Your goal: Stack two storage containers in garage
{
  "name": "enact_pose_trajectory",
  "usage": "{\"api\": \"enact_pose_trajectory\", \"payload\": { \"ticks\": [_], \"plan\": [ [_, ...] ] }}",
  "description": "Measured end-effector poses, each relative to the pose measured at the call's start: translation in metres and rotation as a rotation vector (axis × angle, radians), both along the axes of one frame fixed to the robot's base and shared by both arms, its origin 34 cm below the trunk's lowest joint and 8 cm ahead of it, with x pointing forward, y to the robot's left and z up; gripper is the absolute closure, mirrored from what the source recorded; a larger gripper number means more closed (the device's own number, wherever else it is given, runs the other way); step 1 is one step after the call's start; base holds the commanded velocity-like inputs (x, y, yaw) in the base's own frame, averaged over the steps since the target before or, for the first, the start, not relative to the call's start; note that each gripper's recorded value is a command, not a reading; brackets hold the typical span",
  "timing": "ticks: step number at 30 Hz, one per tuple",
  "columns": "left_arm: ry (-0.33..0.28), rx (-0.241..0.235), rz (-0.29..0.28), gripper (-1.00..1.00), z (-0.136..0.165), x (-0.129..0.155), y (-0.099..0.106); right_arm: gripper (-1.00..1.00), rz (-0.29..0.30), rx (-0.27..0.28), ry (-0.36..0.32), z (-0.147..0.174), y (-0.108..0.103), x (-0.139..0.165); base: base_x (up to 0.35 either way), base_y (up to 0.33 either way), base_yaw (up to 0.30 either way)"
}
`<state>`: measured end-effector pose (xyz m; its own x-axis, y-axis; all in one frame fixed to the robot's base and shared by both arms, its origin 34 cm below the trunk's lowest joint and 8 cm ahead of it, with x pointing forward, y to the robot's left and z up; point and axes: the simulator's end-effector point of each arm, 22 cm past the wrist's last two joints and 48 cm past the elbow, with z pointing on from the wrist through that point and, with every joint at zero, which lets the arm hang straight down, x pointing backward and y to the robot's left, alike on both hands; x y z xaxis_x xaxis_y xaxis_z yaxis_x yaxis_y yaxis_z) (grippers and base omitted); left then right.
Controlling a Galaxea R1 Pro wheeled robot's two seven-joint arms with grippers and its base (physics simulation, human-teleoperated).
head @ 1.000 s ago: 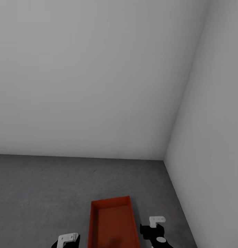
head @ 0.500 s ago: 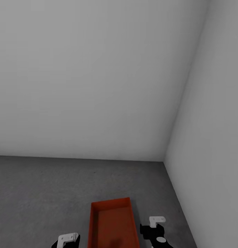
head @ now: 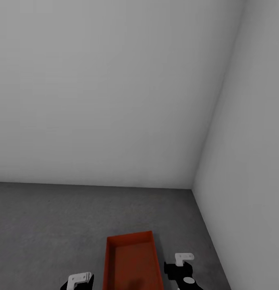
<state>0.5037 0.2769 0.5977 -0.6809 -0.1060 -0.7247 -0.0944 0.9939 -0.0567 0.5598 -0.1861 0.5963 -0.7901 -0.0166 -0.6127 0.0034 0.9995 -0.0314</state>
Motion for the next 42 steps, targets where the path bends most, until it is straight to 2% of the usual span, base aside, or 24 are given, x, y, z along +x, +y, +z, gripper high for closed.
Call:
{"api": "enact_pose_trajectory", "payload": {
  "ticks": [10, 26, 35, 42],
  "plan": [
    [0.0, 0.0, 0.0, -1.0, -0.0001, 0.0001, 0.0, -1.0, 0.0, 0.0, 0.0, -0.0001, 0.0, 0.0001, -0.04, 0.0, 0.0],
    [0.0, 0.0, 0.0, -1.0, -0.0002, 0.0001, -0.0001, -1.0, 0.0, 0.0, 0.0, -0.0002, -0.0001, 0.0001, -0.176, 0.0, 0.0],
    [-0.001, 0.0, 0.0, -1.0, -0.0002, 0.0004, 0.0, -1.0, 0.0, 0.0, 0.001, -0.0004, -0.0001, 0.0002, -0.304, 0.0, 0.0],
    [-0.001, 0.0, 0.0, -1.0, 0.0002, 0.0003, 0.0002, -1.0, 0.0, 0.0, 0.0, -0.0001, 0.0001, 0.0001, -0.086, 0.0, 0.0]
  ]
}}
